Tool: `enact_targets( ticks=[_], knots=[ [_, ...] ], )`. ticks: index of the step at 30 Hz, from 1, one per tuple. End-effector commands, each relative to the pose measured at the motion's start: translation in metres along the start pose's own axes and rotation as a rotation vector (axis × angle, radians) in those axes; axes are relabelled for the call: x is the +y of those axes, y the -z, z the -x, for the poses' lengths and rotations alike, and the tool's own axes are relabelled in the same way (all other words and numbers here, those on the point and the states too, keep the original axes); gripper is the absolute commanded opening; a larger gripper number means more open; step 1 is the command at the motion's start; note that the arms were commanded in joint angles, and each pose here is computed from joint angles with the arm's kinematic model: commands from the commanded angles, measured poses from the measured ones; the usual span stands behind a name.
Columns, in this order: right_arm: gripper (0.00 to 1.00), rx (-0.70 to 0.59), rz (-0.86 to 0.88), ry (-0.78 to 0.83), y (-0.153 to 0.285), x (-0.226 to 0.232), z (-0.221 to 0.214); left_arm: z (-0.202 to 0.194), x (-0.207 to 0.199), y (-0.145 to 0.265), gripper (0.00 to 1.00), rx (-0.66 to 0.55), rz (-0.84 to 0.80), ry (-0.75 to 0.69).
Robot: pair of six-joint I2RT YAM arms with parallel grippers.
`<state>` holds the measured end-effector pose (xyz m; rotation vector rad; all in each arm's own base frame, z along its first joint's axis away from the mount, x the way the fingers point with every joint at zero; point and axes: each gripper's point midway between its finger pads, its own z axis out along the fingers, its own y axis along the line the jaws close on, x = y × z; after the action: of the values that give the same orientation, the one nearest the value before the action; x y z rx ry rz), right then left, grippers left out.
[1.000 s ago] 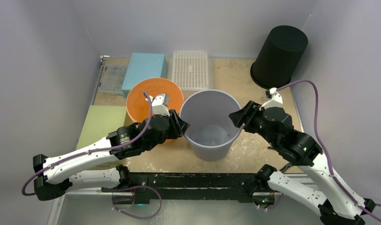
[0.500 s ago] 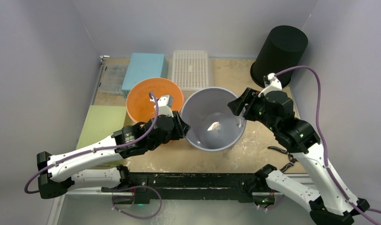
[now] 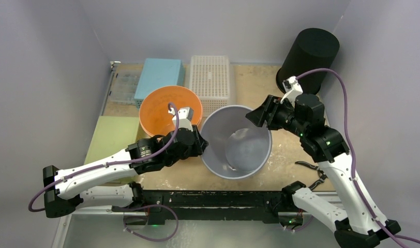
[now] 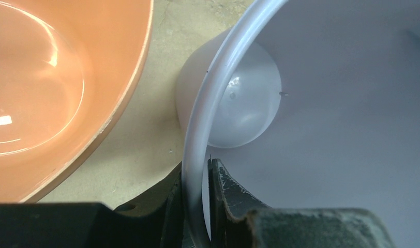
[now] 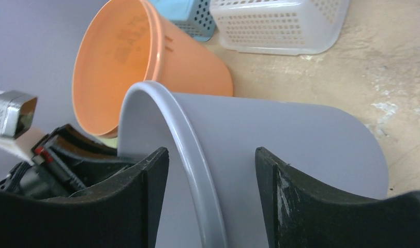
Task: Turn the large container upside down
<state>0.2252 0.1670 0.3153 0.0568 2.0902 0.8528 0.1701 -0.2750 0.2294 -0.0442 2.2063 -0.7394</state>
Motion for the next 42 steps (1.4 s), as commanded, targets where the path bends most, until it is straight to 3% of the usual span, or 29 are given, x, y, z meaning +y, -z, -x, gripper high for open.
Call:
enact_targets(
  ticks=[1,10,18,21,30,34,37,42],
  knots=[
    [0.62,0.041,0.116,0.042,0.009,0.018,-0.008,0.004,0.011,0.003,0.17,-0.024,0.055,0.009],
    [0.42,0.096,0.154,0.067,0.012,0.022,-0.020,0.004,0.017,0.002,0.15,-0.032,0.081,0.014],
    [0.44,0.145,0.299,0.092,0.019,0.047,-0.025,-0.001,0.019,-0.003,0.14,-0.021,0.099,0.005],
    [0.34,0.166,0.320,0.082,0.017,0.049,-0.029,-0.001,0.020,-0.003,0.14,-0.023,0.100,0.007],
    [0.18,0.207,0.377,0.046,0.014,0.056,-0.037,0.000,0.023,-0.001,0.10,-0.039,0.095,0.022],
    [0.00,0.179,0.371,0.062,0.015,0.058,-0.029,0.000,0.020,-0.001,0.10,-0.039,0.079,0.023],
    [0.00,0.133,0.278,0.081,0.012,0.045,-0.019,0.002,0.007,0.000,0.20,-0.046,0.013,0.029],
    [0.00,0.033,0.108,0.130,0.015,0.023,0.004,0.013,-0.020,0.010,0.46,-0.066,-0.127,0.039]
  ],
)
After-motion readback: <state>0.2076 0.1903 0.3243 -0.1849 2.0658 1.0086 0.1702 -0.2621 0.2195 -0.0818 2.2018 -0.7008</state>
